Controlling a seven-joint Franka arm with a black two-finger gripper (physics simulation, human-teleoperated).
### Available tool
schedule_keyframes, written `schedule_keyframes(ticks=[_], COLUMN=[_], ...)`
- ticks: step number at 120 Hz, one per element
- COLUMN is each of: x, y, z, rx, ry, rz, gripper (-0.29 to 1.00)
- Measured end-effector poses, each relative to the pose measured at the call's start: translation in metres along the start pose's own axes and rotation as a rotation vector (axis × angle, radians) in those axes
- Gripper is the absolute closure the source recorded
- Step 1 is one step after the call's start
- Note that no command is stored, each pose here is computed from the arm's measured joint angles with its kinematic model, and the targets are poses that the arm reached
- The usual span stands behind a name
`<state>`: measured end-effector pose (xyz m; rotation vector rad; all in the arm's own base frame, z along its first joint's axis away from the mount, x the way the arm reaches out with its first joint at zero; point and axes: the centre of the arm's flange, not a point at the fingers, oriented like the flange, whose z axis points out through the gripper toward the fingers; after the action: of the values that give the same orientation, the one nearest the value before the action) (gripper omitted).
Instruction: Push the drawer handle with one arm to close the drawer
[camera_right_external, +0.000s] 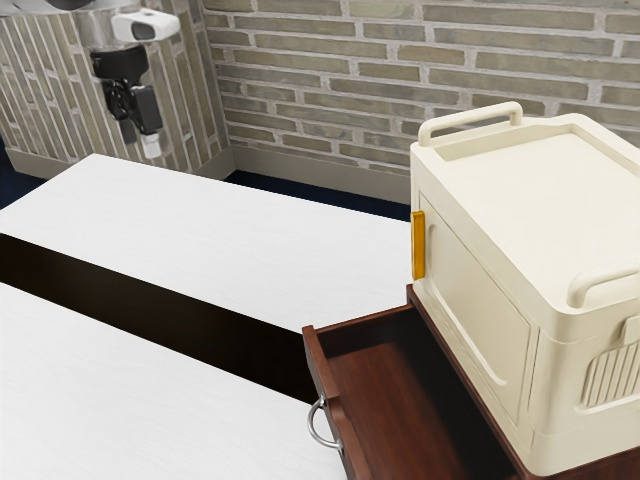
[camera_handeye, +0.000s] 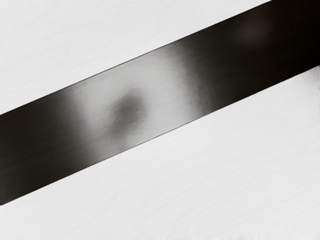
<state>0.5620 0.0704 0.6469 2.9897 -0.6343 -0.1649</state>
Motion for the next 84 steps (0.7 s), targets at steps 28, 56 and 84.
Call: schedule_keyframes(ticks=[28, 56, 84], x=[-0.035, -0.118, -0.154], y=[0.029, 0.204, 0.219], z=[-0.071, -0.065, 0.105], rx=[0.095, 0.191, 0.051], ry=[0.106, -0.037, -0.224], rz=[0.096, 0.260, 0.258], gripper=[0.00, 0.00, 0.00])
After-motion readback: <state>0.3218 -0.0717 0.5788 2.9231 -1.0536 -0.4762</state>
